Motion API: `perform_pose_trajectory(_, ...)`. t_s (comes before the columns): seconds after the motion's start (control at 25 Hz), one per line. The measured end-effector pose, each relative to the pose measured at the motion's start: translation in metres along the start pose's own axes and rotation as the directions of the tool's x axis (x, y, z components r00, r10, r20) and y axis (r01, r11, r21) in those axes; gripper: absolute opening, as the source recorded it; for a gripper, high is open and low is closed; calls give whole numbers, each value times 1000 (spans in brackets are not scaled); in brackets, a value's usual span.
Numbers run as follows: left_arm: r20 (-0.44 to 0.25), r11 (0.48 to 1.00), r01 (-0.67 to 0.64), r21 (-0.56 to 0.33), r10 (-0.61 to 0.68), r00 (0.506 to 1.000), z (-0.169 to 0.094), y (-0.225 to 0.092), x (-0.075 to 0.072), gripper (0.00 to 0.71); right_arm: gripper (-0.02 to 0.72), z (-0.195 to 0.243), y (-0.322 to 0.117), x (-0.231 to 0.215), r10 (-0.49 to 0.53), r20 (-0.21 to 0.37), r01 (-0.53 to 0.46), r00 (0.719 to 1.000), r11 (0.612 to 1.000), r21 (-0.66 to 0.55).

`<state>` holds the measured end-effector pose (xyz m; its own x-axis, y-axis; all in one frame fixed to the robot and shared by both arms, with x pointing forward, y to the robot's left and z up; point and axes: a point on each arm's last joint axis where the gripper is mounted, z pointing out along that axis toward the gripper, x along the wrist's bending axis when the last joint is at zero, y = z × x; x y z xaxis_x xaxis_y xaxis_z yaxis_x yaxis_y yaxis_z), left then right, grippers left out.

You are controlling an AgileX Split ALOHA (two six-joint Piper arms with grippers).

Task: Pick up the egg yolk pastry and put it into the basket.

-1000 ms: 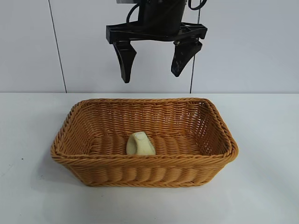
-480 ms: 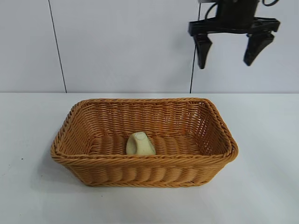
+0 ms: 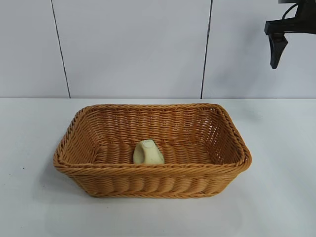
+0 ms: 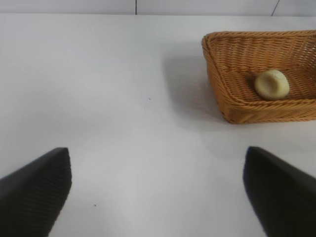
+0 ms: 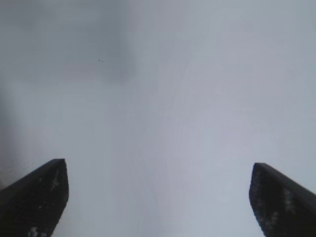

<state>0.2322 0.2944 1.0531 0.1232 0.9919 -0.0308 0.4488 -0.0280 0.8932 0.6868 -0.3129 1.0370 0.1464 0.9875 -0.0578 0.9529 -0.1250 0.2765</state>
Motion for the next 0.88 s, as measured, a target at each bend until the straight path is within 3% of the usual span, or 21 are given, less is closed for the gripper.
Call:
perform_pose_trajectory(0.16,0,1000,0,0,0,1000,0,0,0,696,694,1,-14,3,-1,-49,4,999,999,47)
perform_pose_trajectory(0.36,0,1000,0,0,0,1000,0,0,0,696,694,0,-61,-1,-39,-49,47,998,986,162)
perform_pose_trajectory(0.68,0,1000,0,0,0,1000,0,0,0,696,694,-28,-178,-14,-51,-72,71,996,948,309)
perform_pose_trajectory(0.88,0,1000,0,0,0,1000,0,0,0,696,694,-46,-238,-23,-50,-73,70,996,953,294)
